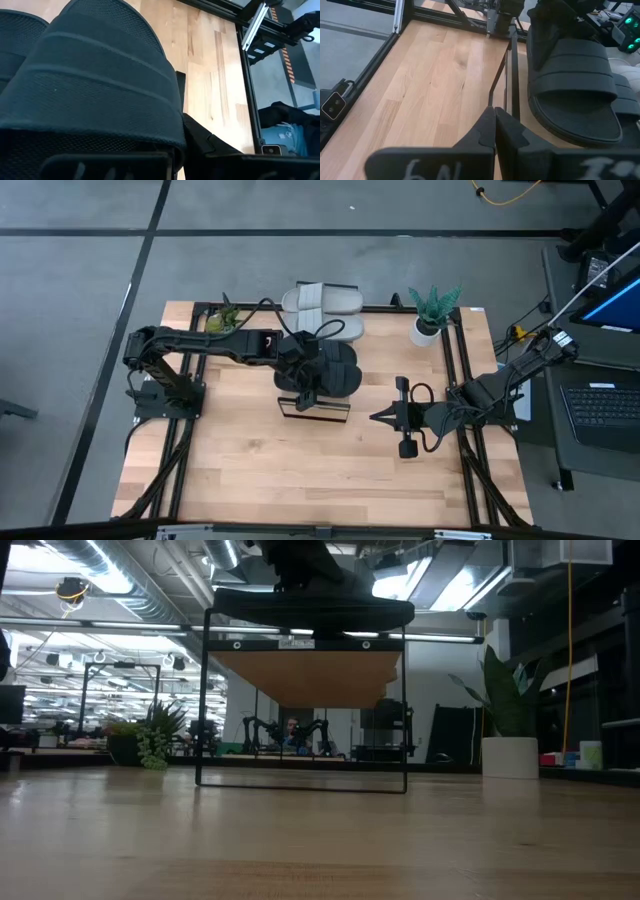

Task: Pick and place slides into the shelf
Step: Put the black slide on the shelf

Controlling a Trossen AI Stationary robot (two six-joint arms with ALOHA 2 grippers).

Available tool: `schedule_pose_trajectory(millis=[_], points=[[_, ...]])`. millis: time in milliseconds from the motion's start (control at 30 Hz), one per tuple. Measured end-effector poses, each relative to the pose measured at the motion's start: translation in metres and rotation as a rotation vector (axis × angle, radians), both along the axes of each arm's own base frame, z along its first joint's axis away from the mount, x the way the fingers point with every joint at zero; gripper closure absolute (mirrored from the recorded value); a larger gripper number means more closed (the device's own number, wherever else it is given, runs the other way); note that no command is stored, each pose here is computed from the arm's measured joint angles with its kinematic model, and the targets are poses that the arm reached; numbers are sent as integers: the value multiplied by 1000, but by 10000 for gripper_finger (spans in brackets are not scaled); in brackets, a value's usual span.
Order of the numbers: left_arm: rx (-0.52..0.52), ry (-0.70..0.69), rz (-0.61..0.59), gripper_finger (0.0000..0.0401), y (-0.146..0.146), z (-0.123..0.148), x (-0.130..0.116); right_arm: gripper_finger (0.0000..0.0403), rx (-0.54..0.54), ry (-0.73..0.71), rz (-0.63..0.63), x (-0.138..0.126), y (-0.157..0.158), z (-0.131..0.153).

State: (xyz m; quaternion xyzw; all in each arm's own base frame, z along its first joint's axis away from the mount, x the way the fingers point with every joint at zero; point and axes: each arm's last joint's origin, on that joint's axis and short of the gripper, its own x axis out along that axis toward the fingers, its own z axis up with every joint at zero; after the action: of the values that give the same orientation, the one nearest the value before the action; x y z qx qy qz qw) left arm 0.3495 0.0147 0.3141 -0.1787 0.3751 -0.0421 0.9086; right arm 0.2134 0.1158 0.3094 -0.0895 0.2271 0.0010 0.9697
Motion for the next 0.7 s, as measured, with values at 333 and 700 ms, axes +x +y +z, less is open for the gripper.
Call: schedule_pose_trajectory(millis=[333, 700], points=[[-60, 13, -4, 398, -3, 0, 0, 400, -2, 0, 2, 0, 0, 0], [-65, 76, -3, 395, -2, -15, 5, 400, -2, 1, 2, 0, 0, 0]])
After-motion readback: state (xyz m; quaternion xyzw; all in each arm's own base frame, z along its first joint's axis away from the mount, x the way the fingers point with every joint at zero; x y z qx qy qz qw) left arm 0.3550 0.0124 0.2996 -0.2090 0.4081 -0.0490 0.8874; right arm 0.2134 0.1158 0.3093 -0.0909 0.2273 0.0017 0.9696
